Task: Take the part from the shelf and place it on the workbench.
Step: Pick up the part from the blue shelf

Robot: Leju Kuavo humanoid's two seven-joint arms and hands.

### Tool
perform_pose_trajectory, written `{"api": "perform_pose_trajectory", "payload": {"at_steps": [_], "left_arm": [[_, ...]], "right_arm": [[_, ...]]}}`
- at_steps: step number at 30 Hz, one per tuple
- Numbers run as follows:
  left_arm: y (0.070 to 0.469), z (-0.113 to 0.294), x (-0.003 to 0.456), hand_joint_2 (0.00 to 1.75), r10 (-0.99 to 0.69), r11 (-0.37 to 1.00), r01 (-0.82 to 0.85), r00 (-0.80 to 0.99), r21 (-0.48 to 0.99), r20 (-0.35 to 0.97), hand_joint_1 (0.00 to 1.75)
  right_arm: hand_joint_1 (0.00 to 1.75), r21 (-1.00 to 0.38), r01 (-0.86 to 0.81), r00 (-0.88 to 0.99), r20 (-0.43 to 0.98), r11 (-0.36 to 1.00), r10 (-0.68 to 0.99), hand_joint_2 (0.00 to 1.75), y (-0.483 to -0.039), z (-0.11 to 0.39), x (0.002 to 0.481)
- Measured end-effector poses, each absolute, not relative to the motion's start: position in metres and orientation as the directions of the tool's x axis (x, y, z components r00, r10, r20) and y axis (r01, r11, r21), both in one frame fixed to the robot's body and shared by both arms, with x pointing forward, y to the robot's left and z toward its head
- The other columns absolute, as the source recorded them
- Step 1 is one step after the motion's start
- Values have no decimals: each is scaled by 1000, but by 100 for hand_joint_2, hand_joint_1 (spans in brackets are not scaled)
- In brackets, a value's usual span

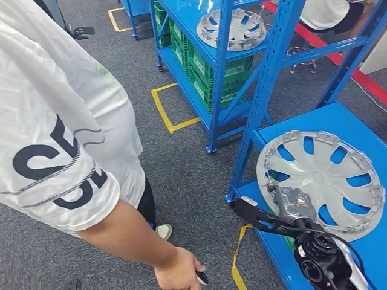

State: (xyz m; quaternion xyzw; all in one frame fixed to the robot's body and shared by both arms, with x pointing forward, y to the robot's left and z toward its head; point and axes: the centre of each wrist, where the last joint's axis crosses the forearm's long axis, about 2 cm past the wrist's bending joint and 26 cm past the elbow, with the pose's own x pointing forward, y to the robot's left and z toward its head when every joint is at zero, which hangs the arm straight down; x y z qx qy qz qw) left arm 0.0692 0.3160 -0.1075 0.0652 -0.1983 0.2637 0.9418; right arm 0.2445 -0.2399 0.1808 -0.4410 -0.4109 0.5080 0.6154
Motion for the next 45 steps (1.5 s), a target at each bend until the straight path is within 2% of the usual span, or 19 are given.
{"api": "perform_pose_trajectory", "payload": {"at_steps": [8, 16, 34, 45], "left_arm": [[316, -107, 69, 0, 474, 849, -527, 782, 23, 405, 0], [316, -107, 69, 0, 475, 849, -528, 781, 24, 405, 0], [317, -107, 69, 0, 470, 853, -521, 782, 17, 409, 0], [317, -107, 69, 0, 453, 864, -504, 788, 14, 416, 0]], "right_arm": [[17, -965, -248, 174, 35, 78, 984, 175, -245, 182, 247], [4, -967, -244, 185, 30, 75, 982, 175, -247, 183, 248], [8, -971, -228, 197, 26, 71, 980, 175, -249, 190, 246], [9, -956, -263, 205, 77, 131, 976, 175, -251, 180, 244]]}}
